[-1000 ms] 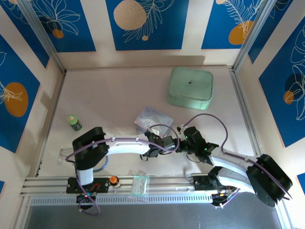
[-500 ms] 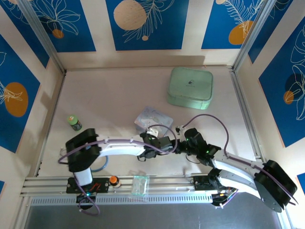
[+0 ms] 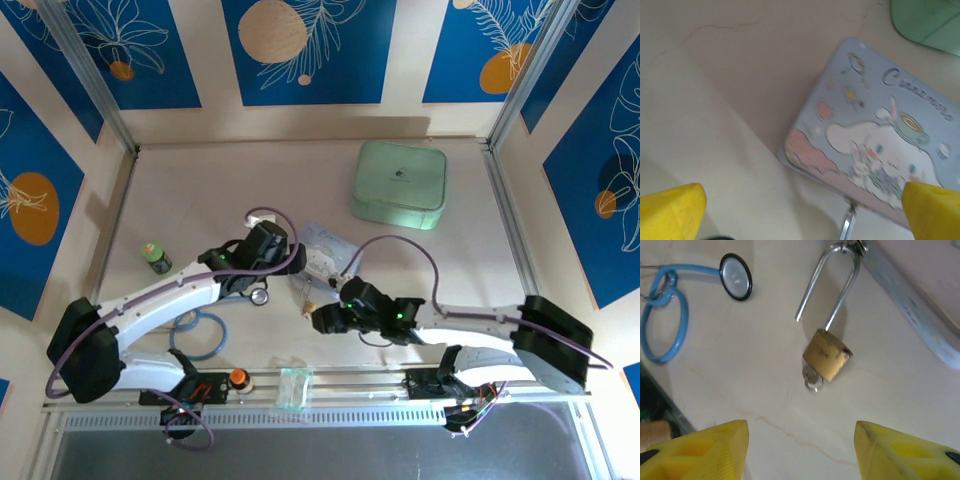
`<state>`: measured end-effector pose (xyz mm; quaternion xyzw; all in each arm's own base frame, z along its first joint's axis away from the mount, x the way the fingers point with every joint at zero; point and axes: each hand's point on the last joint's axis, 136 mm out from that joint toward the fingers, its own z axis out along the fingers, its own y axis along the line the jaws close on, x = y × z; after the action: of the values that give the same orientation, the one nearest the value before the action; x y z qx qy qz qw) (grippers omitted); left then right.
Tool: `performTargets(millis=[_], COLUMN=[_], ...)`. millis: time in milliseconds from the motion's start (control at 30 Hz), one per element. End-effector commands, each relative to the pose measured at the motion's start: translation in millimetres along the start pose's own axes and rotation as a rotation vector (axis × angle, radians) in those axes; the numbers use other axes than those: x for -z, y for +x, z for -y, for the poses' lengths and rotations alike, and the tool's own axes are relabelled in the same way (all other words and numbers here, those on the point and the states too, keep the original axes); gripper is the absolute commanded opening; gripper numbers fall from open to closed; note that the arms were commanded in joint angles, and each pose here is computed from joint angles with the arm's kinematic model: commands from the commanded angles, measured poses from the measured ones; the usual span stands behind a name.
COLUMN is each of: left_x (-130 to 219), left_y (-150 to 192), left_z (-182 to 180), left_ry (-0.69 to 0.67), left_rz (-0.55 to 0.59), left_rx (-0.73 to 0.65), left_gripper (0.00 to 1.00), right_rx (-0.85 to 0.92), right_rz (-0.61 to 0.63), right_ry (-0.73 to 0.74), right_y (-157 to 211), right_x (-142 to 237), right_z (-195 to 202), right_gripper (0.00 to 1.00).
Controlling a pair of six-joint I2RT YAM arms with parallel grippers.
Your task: Unlock the padlock with the key
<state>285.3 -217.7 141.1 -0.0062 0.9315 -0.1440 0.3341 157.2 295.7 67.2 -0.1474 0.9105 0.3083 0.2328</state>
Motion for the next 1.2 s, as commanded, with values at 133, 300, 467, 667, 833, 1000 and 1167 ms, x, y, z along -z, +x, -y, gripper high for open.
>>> performTargets(millis=[133, 300, 467, 667, 833, 1000, 1167], left_x=[-47.4, -82.4, -92.4, -91.1, -89.8, -88.6, -87.2], left_y=[-33.0, -18.2, -3.0, 4.1, 9.3, 11.6, 11.3], left_z=[17.9, 27.2, 16.6, 0.2, -7.9, -13.4, -15.8], left_ry=[0.093, 0.128, 0.101, 0.024, -0.002, -0.022, -0.033], left_rz=[0.051, -0.011, -0.036, -0.055, -0.062, -0.062, -0.058], left_rx=[-0.11, -0.133, -0.076, -0.051, -0.051, -0.047, -0.034], left_gripper=[0.99, 0.98, 0.93, 0.89, 0.89, 0.9, 0.9], right_rx=[-0.081, -0.134, -0.082, -0.118, -0.093, -0.08, -0.087], right_rz=[0.051, 0.034, 0.026, -0.022, -0.06, -0.093, -0.138], right_ry=[0.21, 0.216, 0.14, 0.239, 0.38, 0.418, 0.425], right_y=[-32.0, -45.5, -47.1, -35.6, -32.2, -23.1, -14.5], right_x=[-23.7, -26.3, -30.0, -49.8, -55.9, -63.1, -72.0], right_z=[32.0, 57.1, 38.3, 36.0, 45.0, 46.7, 48.3], right_gripper=[0.57, 0.57, 0.55, 0.56, 0.56, 0.54, 0.43])
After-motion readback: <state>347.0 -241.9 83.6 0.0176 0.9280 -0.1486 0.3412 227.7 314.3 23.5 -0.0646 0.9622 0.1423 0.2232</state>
